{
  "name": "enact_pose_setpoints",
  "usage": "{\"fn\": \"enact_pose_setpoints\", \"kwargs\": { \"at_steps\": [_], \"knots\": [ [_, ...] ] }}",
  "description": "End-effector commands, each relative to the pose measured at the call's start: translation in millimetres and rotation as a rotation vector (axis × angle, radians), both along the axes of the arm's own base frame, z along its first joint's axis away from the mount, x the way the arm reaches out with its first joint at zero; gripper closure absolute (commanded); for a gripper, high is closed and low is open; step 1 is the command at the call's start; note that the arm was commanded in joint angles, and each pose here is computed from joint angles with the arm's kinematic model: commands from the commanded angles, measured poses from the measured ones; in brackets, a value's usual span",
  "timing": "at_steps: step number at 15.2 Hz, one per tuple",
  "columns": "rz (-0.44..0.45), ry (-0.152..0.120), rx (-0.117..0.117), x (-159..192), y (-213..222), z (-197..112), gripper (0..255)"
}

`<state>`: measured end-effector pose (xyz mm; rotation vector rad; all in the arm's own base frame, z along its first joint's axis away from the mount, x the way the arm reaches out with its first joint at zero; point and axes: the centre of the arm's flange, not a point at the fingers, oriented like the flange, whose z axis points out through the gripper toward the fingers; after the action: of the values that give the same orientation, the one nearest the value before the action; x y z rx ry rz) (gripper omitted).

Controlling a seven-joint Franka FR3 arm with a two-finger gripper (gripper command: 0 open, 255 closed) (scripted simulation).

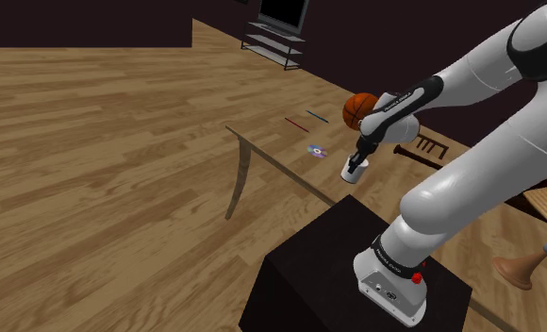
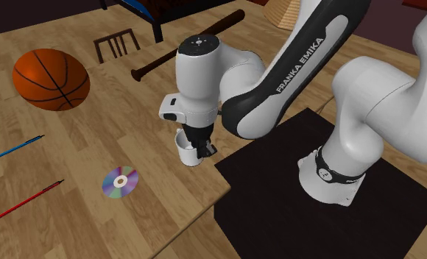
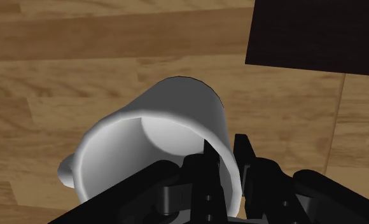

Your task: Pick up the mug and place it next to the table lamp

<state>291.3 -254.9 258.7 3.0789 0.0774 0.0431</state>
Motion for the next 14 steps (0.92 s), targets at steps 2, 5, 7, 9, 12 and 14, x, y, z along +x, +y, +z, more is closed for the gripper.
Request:
{"fn": "enact_pose_setpoints", "kwargs": {
  "at_steps": [2, 5, 7, 9, 12, 14],
  "knots": [
    [0.0, 0.001, 0.0, -0.2, -0.3, 16.2, 255],
    [0.0, 0.001, 0.0, -0.2, -0.3, 32.1, 255],
    [0.0, 0.001, 0.0, -0.2, -0.3, 42.6, 255],
    [0.0, 0.001, 0.0, -0.2, -0.3, 53.2, 255],
    [0.0, 0.001, 0.0, -0.2, -0.3, 69.0, 255],
    [0.0, 0.001, 0.0, -0.2, -0.3, 79.6, 255]
  ]
}}
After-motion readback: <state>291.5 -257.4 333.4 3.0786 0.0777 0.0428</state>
